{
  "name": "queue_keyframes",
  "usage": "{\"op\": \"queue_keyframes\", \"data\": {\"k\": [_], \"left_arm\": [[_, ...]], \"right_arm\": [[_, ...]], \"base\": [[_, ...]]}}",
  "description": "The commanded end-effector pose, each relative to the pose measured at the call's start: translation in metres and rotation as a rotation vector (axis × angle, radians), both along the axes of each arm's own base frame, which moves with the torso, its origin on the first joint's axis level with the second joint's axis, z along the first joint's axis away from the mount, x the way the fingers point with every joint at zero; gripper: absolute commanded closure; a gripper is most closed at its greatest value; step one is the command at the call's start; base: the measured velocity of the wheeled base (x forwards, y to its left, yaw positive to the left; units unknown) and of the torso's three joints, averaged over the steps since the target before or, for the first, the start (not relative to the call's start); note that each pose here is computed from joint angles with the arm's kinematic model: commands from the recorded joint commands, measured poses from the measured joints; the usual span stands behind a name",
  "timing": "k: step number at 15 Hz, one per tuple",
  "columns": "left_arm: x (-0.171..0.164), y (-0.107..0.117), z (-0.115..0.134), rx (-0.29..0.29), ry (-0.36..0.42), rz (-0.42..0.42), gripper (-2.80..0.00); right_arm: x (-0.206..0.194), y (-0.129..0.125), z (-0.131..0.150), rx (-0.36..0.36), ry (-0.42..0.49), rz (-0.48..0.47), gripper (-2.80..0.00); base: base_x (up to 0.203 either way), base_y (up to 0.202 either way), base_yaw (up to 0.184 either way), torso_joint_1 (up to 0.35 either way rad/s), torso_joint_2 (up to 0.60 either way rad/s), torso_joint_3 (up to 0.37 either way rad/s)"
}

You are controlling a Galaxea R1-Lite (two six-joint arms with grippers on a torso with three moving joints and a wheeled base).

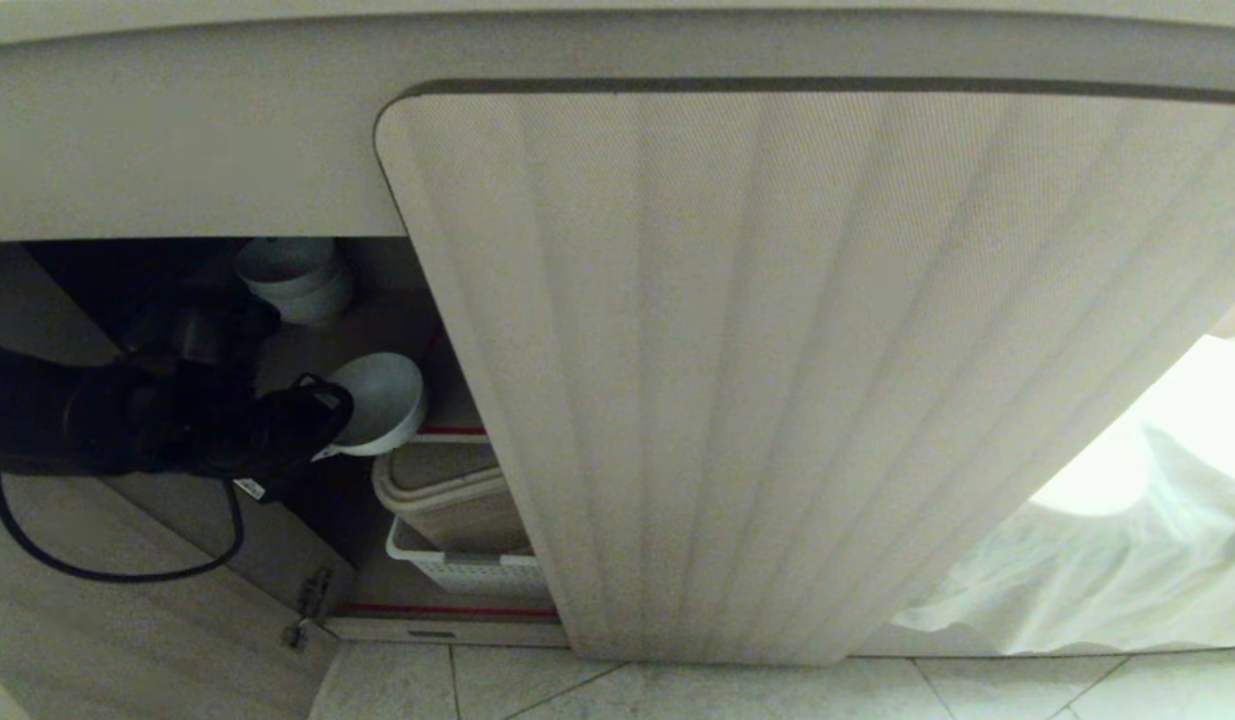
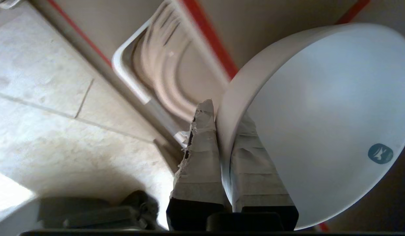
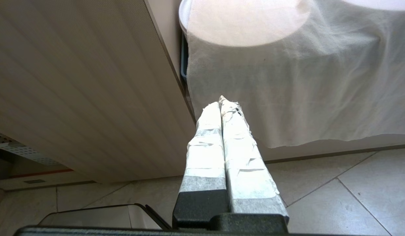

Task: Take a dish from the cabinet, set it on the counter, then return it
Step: Take the bowl from the cabinet, then place it on the table

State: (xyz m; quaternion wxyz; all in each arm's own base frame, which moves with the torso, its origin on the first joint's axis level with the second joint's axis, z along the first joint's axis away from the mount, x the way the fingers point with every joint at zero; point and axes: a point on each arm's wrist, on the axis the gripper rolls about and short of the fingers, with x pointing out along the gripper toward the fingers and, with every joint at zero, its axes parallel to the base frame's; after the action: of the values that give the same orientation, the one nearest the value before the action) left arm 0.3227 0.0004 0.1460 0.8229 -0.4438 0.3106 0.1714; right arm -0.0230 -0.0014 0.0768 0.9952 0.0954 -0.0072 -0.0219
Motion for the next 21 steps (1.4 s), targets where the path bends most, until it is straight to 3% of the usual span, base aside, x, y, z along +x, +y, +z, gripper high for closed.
{"op": "queue_keyframes", "data": {"k": [1, 8, 21], "left_arm": [[-0.007, 0.0, 0.005, -0.005, -0.011, 0.003, 0.0], [-0.031, -0.012, 0.007, -0.005, -0.006, -0.036, 0.0], [-0.082, -0.01, 0.015, 0.0, -0.021, -0.037, 0.0]], "right_arm": [[0.0, 0.0, 0.0, 0.001, -0.001, 0.0, 0.0], [0.0, 0.0, 0.0, 0.001, -0.001, -0.001, 0.0], [0.0, 0.0, 0.0, 0.001, -0.001, -0.001, 0.0]], "base": [[0.0, 0.0, 0.0, 0.0, 0.0, 0.0], [0.0, 0.0, 0.0, 0.0, 0.0, 0.0], [0.0, 0.0, 0.0, 0.0, 0.0, 0.0]]}}
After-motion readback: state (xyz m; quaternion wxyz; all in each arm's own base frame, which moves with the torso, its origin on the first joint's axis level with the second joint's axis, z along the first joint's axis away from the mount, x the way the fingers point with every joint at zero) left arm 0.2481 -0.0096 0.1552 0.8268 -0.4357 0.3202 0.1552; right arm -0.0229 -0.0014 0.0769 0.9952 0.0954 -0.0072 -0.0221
